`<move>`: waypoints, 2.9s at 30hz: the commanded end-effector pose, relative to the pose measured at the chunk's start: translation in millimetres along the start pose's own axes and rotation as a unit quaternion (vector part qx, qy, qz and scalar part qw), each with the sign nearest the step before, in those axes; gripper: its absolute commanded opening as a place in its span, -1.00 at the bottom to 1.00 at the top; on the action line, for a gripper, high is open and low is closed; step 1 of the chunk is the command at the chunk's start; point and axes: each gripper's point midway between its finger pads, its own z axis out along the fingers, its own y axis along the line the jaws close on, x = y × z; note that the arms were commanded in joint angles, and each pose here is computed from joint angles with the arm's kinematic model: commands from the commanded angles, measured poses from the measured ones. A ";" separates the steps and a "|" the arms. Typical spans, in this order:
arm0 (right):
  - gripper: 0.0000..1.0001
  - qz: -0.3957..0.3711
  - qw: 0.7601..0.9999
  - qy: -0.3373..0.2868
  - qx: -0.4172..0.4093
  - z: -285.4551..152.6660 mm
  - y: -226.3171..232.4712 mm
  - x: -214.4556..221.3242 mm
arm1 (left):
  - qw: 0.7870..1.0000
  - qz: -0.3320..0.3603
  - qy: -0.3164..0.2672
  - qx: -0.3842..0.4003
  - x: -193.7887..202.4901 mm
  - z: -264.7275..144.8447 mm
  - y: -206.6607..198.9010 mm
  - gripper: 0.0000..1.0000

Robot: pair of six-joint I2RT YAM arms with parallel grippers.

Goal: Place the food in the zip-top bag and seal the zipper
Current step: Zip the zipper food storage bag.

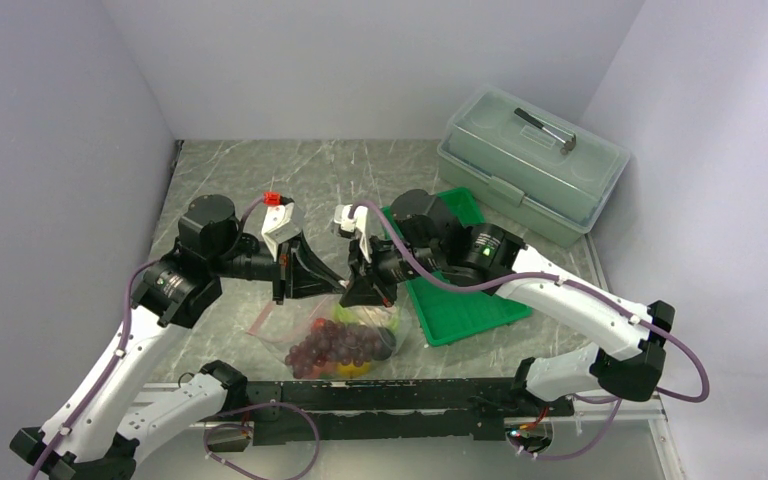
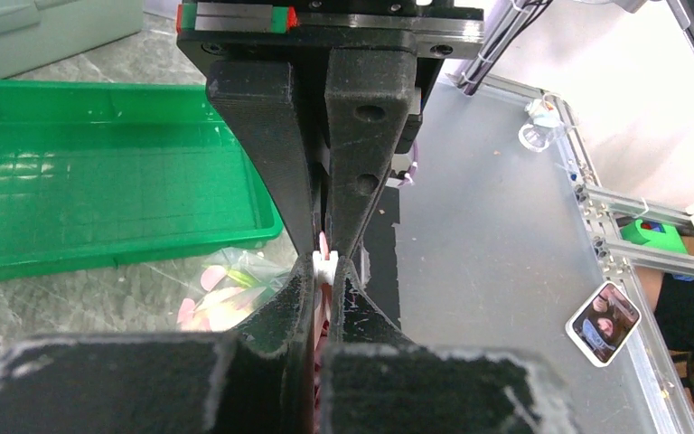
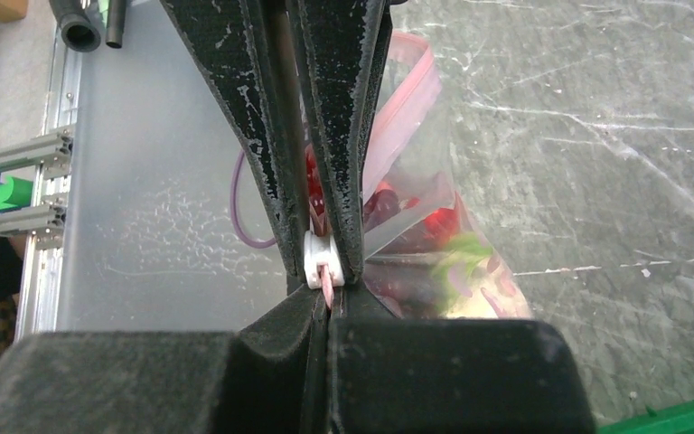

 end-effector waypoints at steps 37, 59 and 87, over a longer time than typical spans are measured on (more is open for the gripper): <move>-1.00 0.006 0.951 -0.215 0.220 -142.7 -43.2 -86.4 | 0.994 0.016 0.013 -0.108 17.0 -27.8 -1.0 -1.00; -1.00 0.029 0.885 -0.308 0.348 -204.6 -68.6 -108.4 | 0.976 0.011 0.015 -0.218 37.0 -57.5 7.1 -1.00; -1.00 -0.038 0.944 -0.243 0.219 -151.8 -48.0 -98.7 | 0.957 0.097 -0.040 -0.270 -37.0 -68.9 19.1 0.31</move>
